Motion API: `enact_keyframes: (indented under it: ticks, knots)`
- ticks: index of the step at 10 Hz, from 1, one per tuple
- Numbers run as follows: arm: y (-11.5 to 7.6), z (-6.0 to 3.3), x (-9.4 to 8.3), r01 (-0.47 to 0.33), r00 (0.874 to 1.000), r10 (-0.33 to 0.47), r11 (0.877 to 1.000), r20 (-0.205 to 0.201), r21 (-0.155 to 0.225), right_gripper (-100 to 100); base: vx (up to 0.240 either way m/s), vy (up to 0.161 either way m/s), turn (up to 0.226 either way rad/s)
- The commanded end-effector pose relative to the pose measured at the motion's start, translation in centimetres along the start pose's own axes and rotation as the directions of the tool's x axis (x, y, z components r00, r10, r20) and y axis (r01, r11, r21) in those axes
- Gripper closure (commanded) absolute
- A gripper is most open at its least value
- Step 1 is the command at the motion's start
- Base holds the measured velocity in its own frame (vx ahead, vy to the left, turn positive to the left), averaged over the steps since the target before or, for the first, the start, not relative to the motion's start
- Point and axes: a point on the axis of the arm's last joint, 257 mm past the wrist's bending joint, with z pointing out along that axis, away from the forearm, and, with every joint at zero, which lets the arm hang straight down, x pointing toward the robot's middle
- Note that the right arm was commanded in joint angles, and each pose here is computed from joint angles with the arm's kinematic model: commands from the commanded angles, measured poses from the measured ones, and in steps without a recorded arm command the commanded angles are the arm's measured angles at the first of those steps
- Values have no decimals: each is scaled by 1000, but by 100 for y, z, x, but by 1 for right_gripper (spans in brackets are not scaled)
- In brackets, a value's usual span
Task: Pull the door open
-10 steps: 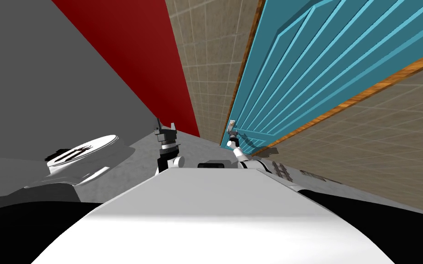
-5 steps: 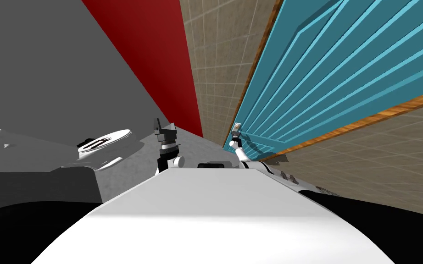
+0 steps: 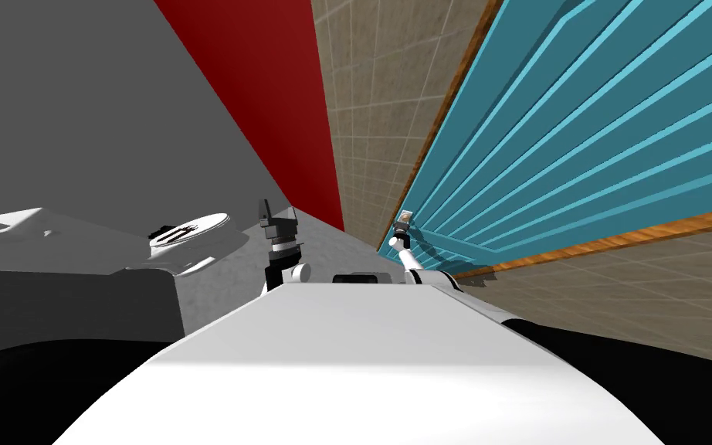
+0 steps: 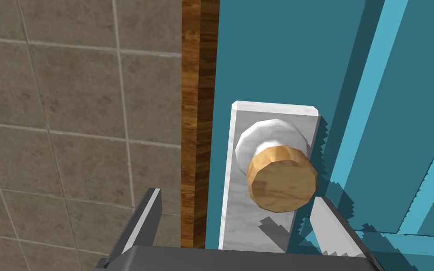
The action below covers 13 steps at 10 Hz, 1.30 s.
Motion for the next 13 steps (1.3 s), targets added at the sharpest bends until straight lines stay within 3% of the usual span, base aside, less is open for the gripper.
enact_keyframes:
  ticks: [1, 3, 5, 6, 11, 12, 13]
  knots:
    - [233, 26, 7, -1, 1000, 1, 999, -2, -36, -100, 97, -84, 237]
    - [497, 56, 10, -2, 1000, 2, 997, -3, -82, -100, 72, -142, 239]
    - [467, 76, 11, -4, 1000, 4, 997, -2, -76, -100, 33, -80, 5]
    - [467, 76, 11, -4, 1000, 4, 997, -2, -76, 100, 0, 0, 0]
    - [467, 76, 11, -4, 1000, 4, 997, -2, -76, 100, -5, 11, 0]
    - [514, 78, 10, -9, 1000, 8, 996, -2, -89, -100, -66, 112, -63]
    - [527, 78, 10, -10, 1000, 10, 996, -2, -93, -100, -119, 182, -91]
